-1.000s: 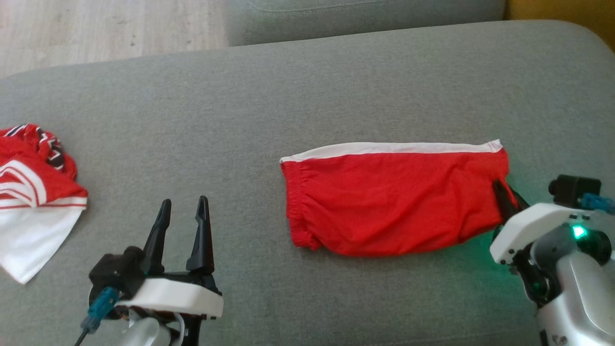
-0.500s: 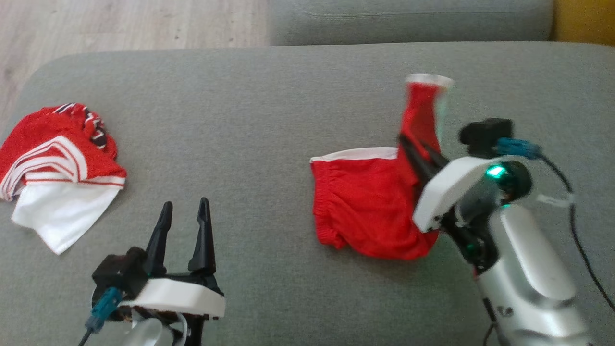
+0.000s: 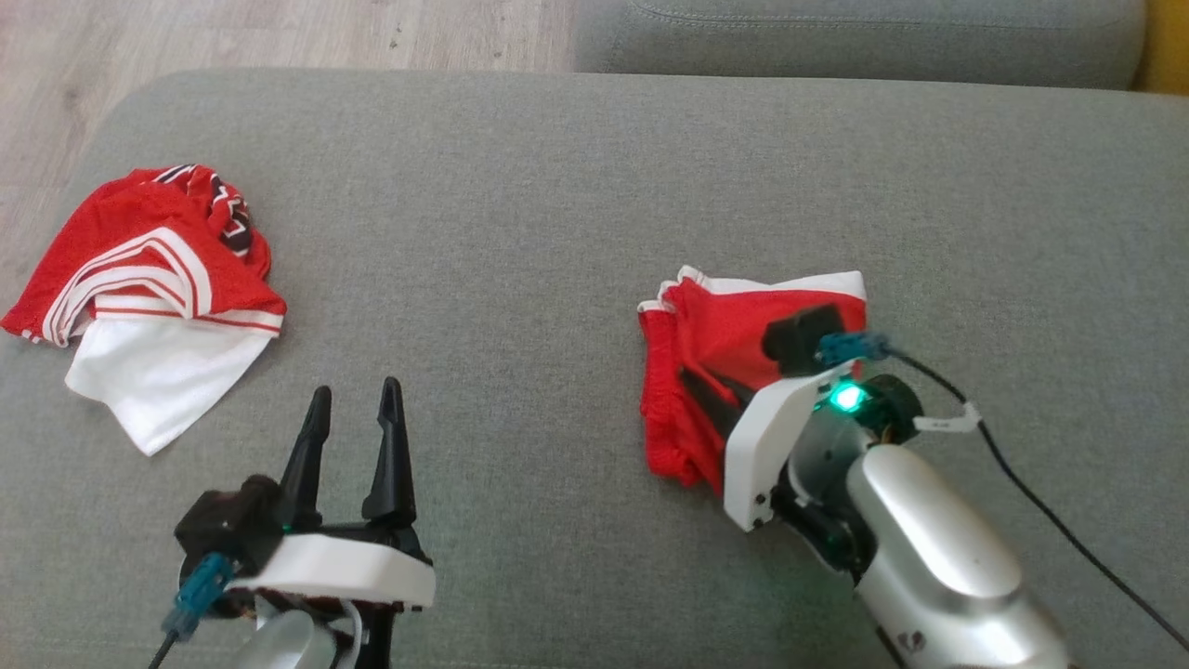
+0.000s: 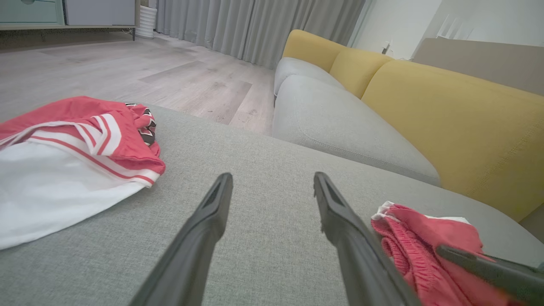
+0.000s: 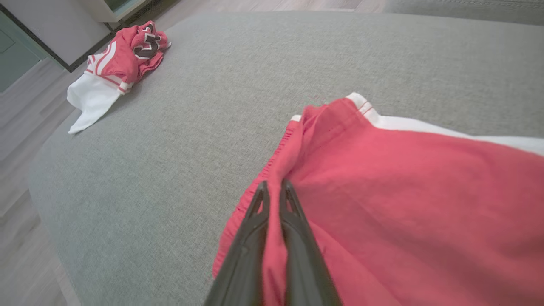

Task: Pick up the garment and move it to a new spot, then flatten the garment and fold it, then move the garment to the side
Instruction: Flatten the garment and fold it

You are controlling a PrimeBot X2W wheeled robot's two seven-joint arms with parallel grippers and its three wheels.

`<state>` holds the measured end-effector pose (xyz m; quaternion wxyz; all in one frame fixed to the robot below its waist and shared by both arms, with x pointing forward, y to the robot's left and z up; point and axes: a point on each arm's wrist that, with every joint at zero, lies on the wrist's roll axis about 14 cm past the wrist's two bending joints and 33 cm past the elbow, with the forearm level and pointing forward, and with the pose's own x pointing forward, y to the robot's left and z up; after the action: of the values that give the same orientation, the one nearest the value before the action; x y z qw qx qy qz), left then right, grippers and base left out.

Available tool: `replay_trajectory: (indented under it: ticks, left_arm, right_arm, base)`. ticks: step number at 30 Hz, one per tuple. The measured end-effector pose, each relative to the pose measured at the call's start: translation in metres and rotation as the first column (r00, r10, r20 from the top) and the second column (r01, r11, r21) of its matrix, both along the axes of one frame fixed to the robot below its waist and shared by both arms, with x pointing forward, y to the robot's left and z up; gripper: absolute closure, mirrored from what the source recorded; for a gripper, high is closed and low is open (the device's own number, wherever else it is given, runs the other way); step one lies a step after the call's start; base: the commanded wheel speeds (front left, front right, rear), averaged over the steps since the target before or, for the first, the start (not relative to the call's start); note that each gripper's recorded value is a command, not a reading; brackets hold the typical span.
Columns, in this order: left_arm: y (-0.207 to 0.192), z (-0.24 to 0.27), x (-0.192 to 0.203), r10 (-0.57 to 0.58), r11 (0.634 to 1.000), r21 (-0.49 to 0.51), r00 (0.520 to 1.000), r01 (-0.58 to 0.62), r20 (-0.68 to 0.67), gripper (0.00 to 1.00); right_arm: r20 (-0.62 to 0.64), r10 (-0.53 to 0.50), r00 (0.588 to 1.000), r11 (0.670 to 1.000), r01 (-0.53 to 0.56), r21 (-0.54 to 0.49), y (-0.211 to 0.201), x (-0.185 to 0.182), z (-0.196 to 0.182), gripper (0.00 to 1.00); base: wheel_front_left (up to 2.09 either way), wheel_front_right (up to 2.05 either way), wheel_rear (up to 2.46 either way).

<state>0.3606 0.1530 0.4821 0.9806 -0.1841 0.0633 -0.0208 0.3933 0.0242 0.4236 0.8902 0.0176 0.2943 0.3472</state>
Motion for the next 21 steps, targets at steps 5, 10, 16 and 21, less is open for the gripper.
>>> replay_trajectory:
  ticks: [5, 10, 16, 21]
  left_arm:
    - [-0.003, 0.001, 0.002, -0.007, 1.000, -0.003, 1.000, 0.007, 0.007, 0.00]
    - [-0.008, 0.001, 0.003, -0.019, 1.000, -0.005, 1.000, 0.019, 0.008, 0.00]
    - [-0.011, 0.001, 0.004, -0.028, 1.000, -0.006, 1.000, 0.028, 0.007, 0.00]
    - [-0.015, 0.003, 0.004, -0.042, 0.999, -0.010, 0.999, 0.042, 0.016, 0.00]
  right_arm:
    - [-0.004, 0.038, 0.999, 0.999, -0.038, -0.007, 0.008, -0.008, -0.003, 1.00]
    - [0.009, 0.053, 0.999, 0.999, -0.053, -0.008, 0.010, -0.012, -0.003, 0.15]
    - [0.045, 0.050, 0.998, 0.998, -0.051, 0.023, 0.013, -0.012, 0.004, 0.00]
    - [0.114, 0.041, 0.993, 0.996, -0.050, 0.073, 0.013, -0.009, 0.026, 0.00]
  base:
    - [0.00, 0.00, 0.00]
    - [0.00, 0.00, 0.00]
    - [0.00, 0.00, 0.00]
    - [0.00, 0.00, 0.00]
